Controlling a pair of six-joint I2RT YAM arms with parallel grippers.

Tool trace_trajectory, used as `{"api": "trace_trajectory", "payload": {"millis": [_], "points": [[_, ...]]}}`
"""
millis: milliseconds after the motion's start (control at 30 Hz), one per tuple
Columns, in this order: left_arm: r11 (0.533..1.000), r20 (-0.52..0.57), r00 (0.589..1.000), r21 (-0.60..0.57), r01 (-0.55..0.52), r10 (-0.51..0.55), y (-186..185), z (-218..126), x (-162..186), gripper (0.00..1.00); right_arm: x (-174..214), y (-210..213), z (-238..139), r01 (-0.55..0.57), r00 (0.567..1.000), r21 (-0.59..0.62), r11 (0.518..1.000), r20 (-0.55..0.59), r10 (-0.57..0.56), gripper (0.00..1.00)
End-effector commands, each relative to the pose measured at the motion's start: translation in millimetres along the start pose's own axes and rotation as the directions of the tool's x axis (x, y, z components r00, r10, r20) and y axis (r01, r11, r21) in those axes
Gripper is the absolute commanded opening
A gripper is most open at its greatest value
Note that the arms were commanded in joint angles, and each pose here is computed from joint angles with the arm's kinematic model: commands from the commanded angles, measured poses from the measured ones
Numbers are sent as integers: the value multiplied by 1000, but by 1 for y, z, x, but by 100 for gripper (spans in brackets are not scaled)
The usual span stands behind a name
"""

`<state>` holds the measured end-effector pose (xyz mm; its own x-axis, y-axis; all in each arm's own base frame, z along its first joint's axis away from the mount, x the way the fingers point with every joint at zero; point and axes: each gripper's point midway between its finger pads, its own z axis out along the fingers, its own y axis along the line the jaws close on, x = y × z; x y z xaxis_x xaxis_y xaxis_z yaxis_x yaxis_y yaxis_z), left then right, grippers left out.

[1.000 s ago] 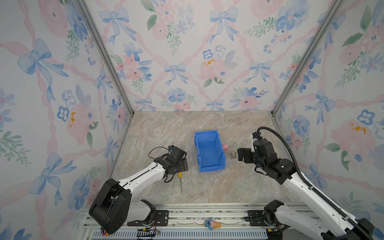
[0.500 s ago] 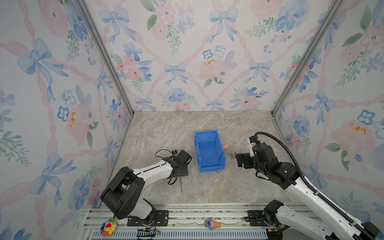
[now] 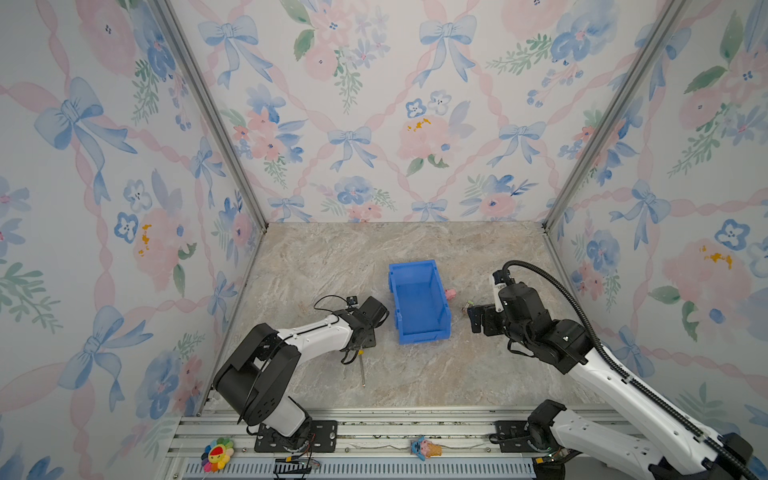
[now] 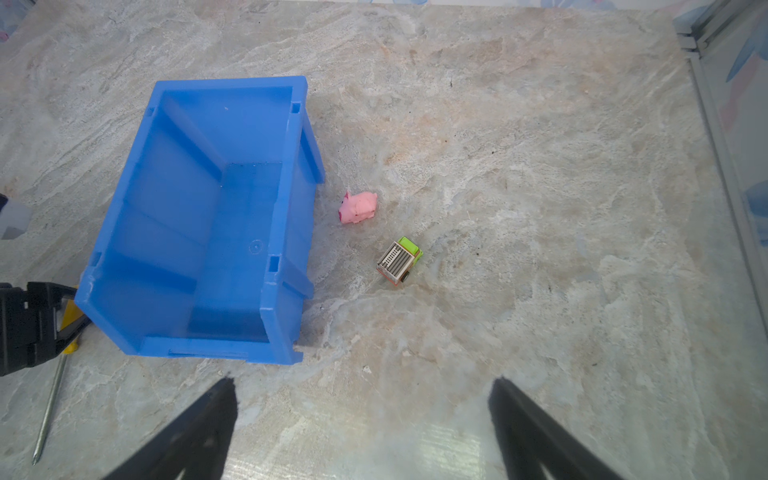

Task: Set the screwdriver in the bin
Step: 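Close the left gripper on the yellow screwdriver handle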

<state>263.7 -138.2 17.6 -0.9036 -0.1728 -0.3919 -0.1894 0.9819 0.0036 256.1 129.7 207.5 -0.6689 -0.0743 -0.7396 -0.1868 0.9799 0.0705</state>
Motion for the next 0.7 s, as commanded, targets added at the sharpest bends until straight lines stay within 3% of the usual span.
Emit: {"api": "trace_trajectory", "payload": {"millis": [0, 233, 533, 667], "points": [[999, -126, 992, -42, -14, 8, 11, 17, 35, 54, -8, 2, -4, -12, 1000, 2, 1000, 16, 12, 97], [1000, -131, 991, -28, -13, 9, 8, 16, 36, 36, -10, 3, 1, -6, 1000, 10, 1000, 23, 6, 97], [999, -90, 996, 38, 24, -21, -7, 0, 18, 6, -13, 1, -3, 5, 999, 12, 1000, 45, -5, 97], [998, -83, 996, 56, 31, -26, -10, -4, 16, 3, -13, -1, -7, 1, 999, 14, 1000, 55, -2, 97]]}}
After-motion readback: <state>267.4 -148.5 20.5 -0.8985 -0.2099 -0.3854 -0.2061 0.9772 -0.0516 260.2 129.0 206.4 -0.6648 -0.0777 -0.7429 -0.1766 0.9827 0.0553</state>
